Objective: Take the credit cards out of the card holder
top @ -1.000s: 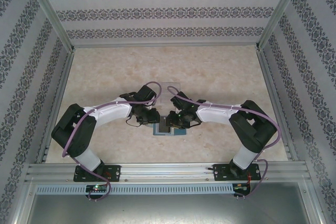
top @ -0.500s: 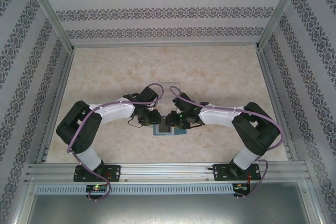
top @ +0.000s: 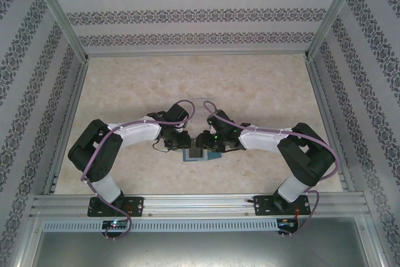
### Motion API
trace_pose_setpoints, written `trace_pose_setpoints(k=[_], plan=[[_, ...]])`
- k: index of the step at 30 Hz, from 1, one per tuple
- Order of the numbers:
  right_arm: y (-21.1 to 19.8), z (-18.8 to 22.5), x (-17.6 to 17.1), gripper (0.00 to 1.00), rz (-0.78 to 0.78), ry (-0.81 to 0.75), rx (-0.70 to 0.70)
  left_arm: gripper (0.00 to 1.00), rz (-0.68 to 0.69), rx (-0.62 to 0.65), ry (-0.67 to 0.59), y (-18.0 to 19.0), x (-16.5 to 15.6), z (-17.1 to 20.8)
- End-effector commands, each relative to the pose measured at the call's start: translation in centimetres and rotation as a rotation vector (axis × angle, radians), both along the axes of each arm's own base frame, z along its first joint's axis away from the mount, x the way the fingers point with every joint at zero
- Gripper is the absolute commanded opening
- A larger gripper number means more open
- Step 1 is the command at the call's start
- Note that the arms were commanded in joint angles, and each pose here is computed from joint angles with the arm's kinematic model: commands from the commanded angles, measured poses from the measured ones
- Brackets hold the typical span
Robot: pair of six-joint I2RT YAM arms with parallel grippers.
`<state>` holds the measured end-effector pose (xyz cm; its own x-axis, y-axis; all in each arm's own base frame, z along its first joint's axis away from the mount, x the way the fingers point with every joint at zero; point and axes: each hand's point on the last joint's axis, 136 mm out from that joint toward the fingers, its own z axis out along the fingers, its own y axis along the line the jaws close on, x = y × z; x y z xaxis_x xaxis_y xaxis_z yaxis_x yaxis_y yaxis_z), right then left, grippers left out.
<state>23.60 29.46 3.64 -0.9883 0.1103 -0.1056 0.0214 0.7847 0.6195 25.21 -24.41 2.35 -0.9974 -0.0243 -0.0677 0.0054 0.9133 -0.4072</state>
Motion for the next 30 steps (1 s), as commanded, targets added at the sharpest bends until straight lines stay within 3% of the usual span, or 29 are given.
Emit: trace_pose_setpoints(k=[1, 17, 30], plan=[[0.4, 1.3, 0.3, 0.38, 0.001, -0.024, 0.043, 0.24, -0.025, 0.058, 0.020, 0.6, -0.7, -1.6], [1.4, 0.2, 0.0, 0.38, 0.038, 0.022, 0.049, 0.24, -0.034, 0.029, 0.017, 0.0, -0.6, -1.1], [-0.8, -0.2, -0.1, 0.38, 0.009, 0.014, -0.081, 0.29, -0.045, 0.036, 0.027, 0.1, -0.8, -1.2]])
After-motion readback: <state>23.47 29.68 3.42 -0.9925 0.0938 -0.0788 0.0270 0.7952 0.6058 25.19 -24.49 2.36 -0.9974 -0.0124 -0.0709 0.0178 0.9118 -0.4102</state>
